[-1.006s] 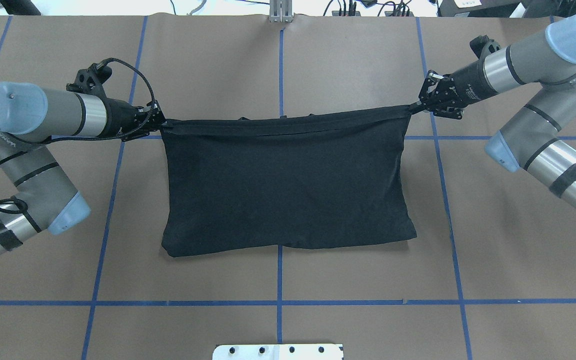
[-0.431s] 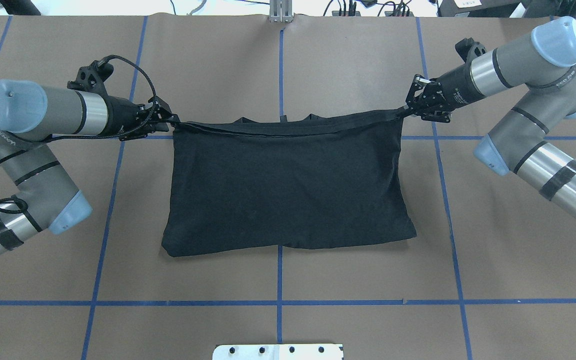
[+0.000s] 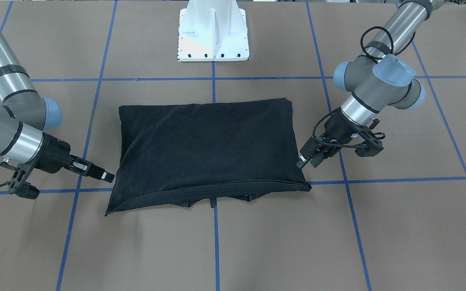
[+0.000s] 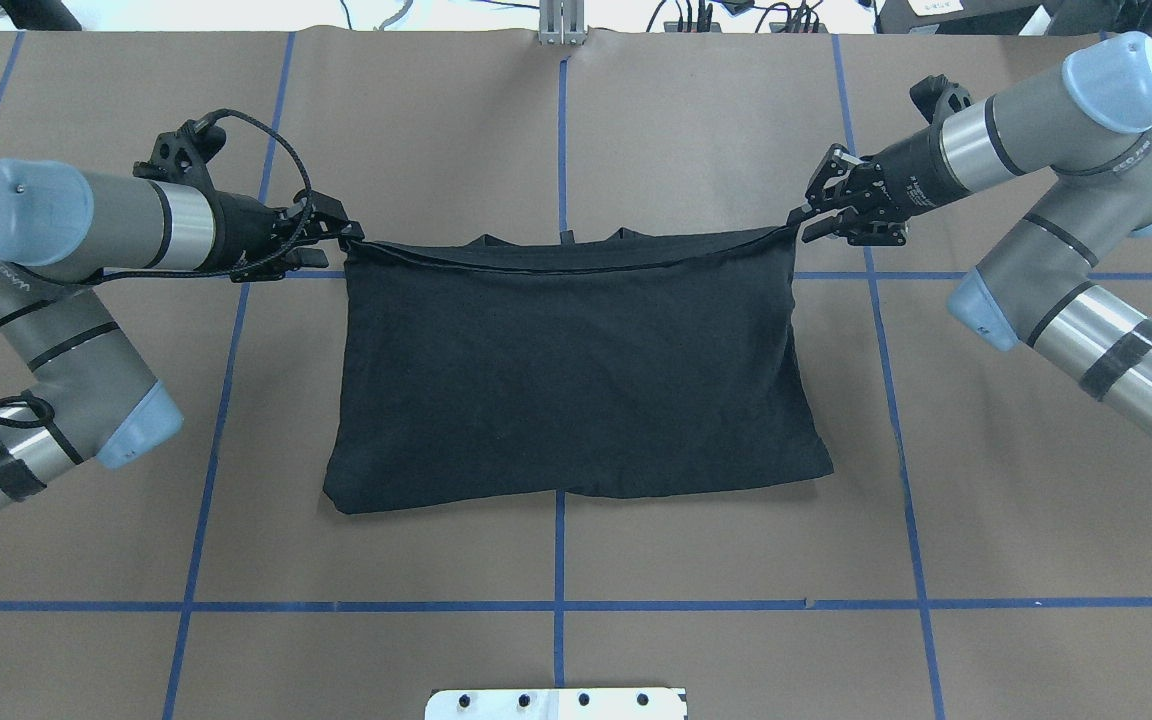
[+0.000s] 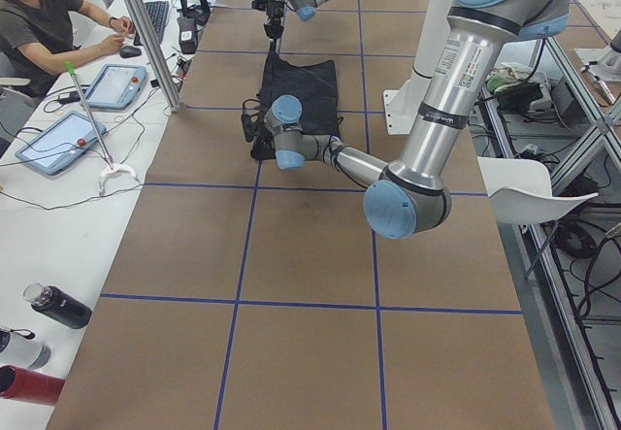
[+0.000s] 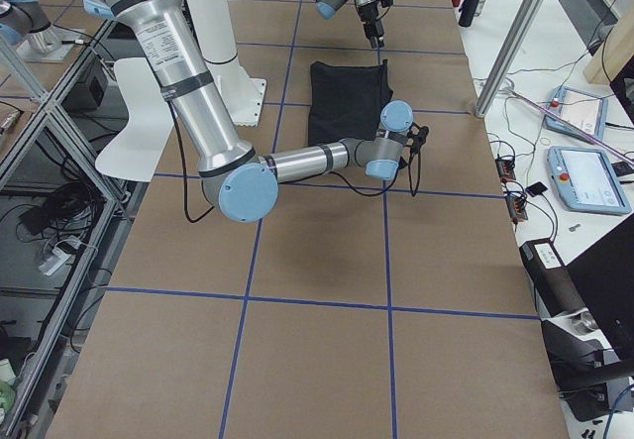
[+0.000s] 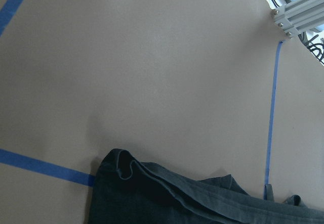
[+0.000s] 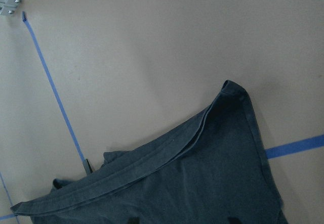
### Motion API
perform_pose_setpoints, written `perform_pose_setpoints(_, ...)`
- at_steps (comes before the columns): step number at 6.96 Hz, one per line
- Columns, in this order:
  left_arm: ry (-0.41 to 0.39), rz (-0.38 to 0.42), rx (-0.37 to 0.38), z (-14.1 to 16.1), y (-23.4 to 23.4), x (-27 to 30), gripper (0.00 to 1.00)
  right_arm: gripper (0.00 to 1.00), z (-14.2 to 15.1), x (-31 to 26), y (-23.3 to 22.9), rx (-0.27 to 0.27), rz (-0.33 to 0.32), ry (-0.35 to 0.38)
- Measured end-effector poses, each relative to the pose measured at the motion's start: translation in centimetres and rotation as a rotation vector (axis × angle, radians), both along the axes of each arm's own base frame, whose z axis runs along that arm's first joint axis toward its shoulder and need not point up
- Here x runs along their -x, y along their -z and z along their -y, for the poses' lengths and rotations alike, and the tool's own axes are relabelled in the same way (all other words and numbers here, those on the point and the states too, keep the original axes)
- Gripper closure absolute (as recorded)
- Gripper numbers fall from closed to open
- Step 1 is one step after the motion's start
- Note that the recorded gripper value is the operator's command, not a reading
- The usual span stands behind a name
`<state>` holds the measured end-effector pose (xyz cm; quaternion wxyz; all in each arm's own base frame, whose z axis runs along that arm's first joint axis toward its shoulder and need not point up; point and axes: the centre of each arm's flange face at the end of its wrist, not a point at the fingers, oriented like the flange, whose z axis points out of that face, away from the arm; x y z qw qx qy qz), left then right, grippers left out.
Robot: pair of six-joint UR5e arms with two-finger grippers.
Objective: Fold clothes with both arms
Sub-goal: 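Open both grippers and release the hem, then move the right gripper down to the folded shirt's near corner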
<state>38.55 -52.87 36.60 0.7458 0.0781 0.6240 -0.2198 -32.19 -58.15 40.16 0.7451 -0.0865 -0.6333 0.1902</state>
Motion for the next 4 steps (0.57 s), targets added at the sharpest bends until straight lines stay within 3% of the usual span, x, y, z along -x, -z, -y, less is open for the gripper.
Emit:
perform_pose_setpoints(2,0.000,-0.017,-0.015,-0.4,1.1,0.7,0.00,0.00,-4.4,-0.3,-0.1,-0.016,0.016,0.029)
perform_pose_setpoints(4,0.003,-0.033,-0.027,-0.8,2.1,1.3,0.00,0.00,-10.5,1.7,-2.2,-0.004,0.001,0.090)
